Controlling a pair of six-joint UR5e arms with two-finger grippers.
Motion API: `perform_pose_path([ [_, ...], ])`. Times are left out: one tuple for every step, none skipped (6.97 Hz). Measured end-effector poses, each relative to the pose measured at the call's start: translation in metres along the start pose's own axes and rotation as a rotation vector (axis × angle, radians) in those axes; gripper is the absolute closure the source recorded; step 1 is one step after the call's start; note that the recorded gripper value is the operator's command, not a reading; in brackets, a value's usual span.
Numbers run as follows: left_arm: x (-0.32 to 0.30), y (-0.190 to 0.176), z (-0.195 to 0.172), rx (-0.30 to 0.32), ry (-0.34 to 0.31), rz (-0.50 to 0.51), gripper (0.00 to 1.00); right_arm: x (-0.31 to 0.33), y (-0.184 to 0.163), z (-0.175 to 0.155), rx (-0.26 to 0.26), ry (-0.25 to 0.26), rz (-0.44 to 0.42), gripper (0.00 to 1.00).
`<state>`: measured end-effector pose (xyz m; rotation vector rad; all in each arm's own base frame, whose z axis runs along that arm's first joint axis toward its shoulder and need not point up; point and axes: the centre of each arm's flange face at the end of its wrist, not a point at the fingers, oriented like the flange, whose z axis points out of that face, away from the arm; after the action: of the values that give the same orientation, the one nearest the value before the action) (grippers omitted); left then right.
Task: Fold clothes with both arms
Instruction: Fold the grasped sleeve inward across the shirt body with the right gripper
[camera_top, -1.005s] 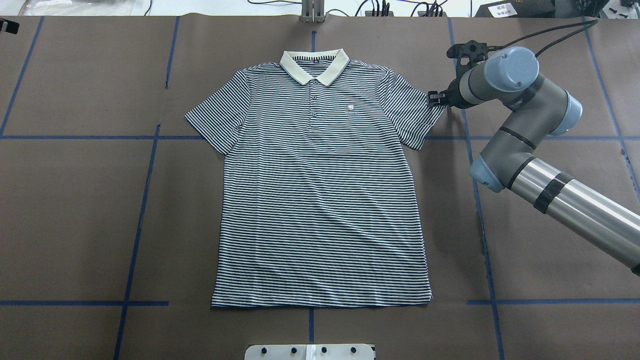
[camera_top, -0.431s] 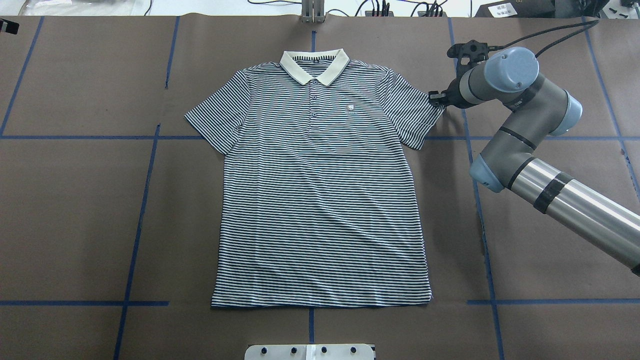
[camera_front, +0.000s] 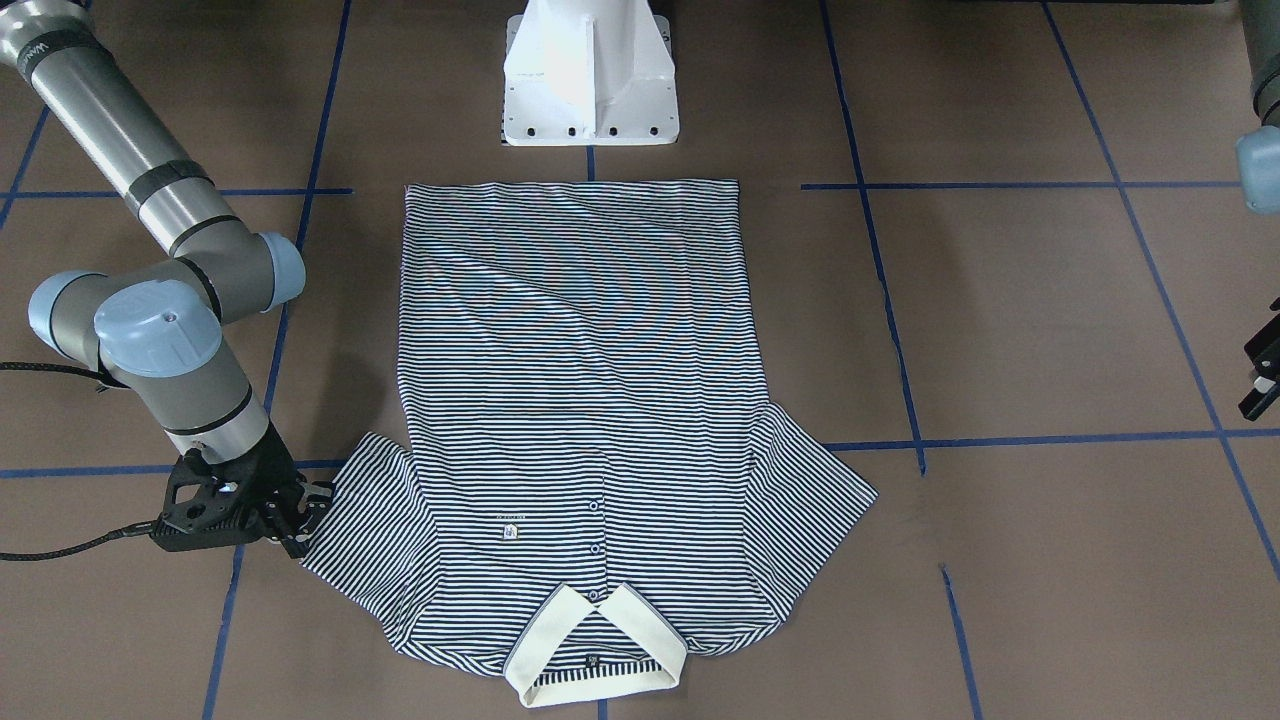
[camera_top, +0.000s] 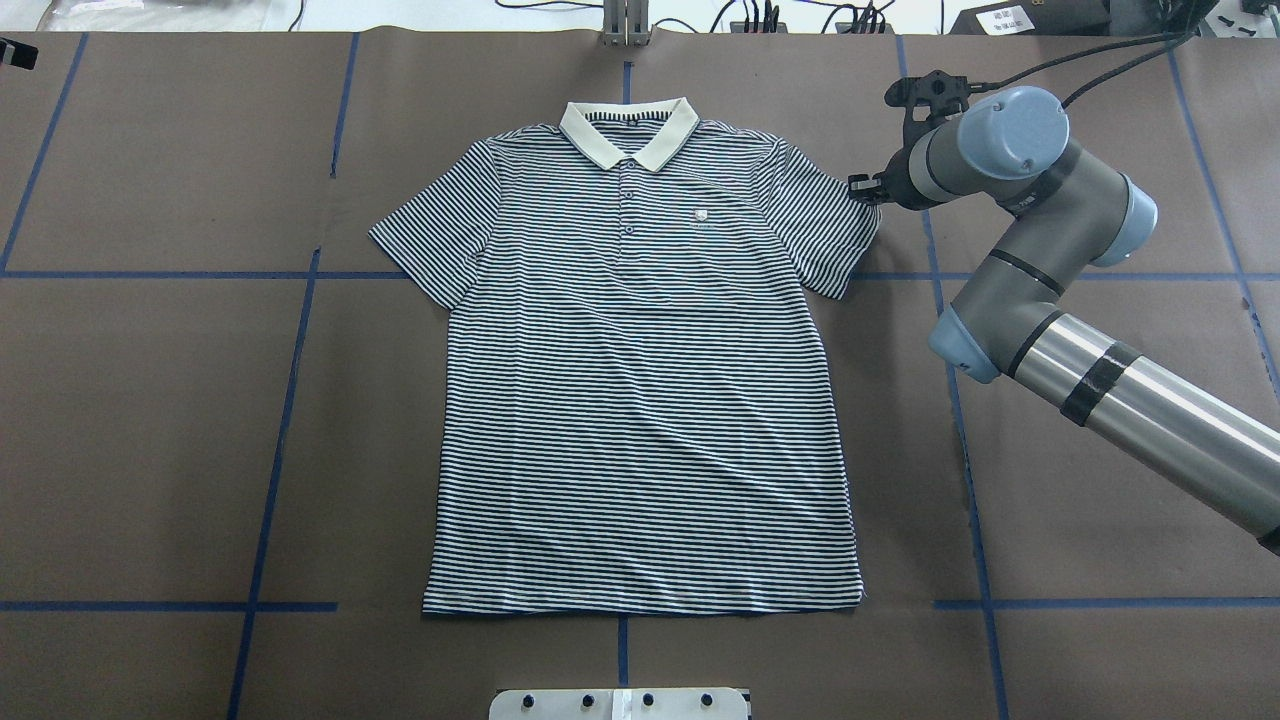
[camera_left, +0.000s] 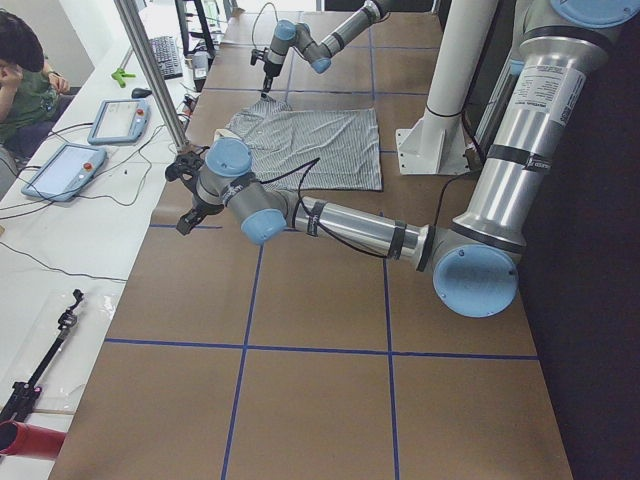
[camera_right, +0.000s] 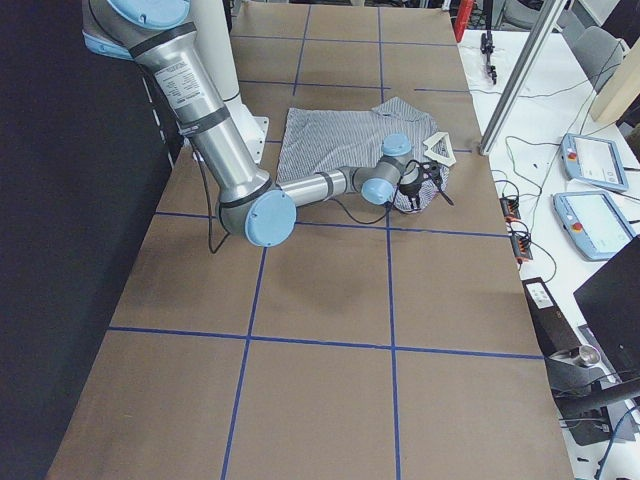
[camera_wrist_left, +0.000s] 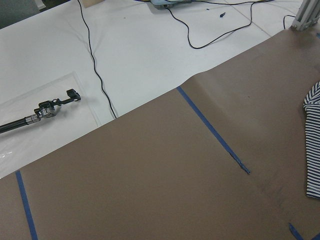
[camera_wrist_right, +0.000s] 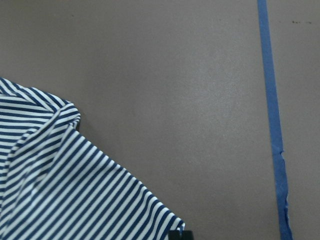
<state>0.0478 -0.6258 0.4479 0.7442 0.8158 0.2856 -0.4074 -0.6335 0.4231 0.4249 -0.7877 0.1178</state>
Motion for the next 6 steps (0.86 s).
perform_pose_path([
  [0.000,0.001,0.000,-0.001,0.000,-0.001,0.00,-0.029,-0.005,-0.022,-0.001,0.033,0.029,1.00],
  [-0.001,0.001,0.001,-0.002,0.000,-0.002,0.00,-0.073,-0.006,-0.038,0.011,0.067,0.081,1.00],
  [-0.001,0.001,0.001,-0.003,-0.001,-0.002,0.00,-0.137,-0.004,-0.051,0.041,0.107,0.152,1.00],
  [-0.001,0.002,0.001,-0.003,-0.001,-0.003,0.00,-0.190,0.000,-0.058,0.073,0.141,0.213,1.00],
  [-0.002,0.002,0.001,-0.004,-0.001,-0.003,0.00,-0.231,-0.001,-0.054,0.099,0.170,0.259,1.00],
  [-0.002,0.003,0.001,-0.005,-0.001,-0.005,0.00,-0.262,-0.006,-0.045,0.118,0.196,0.284,1.00],
])
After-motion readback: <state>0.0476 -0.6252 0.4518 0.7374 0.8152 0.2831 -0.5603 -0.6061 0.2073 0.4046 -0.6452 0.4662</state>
